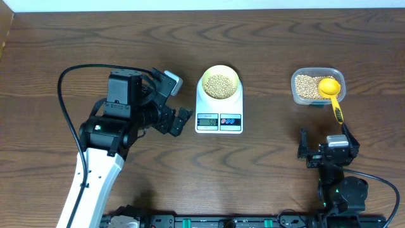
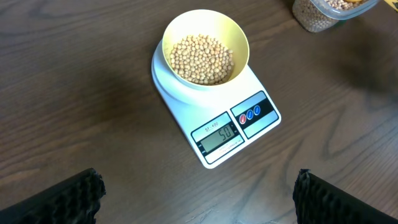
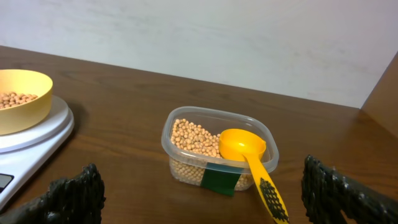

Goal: Scoop item into bowl and weigh 50g on scale

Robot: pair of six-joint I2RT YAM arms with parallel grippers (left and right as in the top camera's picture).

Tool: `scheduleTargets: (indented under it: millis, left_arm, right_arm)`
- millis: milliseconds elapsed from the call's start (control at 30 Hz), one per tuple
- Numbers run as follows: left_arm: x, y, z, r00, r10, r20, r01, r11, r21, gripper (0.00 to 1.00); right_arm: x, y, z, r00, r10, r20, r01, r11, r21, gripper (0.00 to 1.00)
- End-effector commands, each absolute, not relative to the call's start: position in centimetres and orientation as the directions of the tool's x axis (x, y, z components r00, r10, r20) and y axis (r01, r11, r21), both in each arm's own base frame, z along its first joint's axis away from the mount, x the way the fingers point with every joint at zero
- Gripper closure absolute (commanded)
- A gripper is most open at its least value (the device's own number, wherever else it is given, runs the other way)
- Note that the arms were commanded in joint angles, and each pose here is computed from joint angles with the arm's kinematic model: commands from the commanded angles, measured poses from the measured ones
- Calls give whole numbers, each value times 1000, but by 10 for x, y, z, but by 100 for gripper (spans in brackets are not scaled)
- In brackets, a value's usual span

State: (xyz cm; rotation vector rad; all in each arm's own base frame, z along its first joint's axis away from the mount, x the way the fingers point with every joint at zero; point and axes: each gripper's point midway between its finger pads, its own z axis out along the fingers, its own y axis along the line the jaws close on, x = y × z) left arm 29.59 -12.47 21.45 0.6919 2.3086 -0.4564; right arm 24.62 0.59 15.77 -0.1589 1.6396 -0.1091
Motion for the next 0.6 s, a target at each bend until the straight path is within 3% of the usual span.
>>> scheduleTargets:
  millis: [0, 567]
  left_arm:
    - [296, -126, 217, -630, 347, -695, 590, 795, -139, 0]
    - [293, -126, 214, -643, 349, -682, 588, 795, -147, 0]
  right_arm:
    - [246, 6, 156, -71, -158, -985, -36, 987, -156, 1]
    - [246, 6, 156, -71, -158, -985, -36, 987, -156, 1]
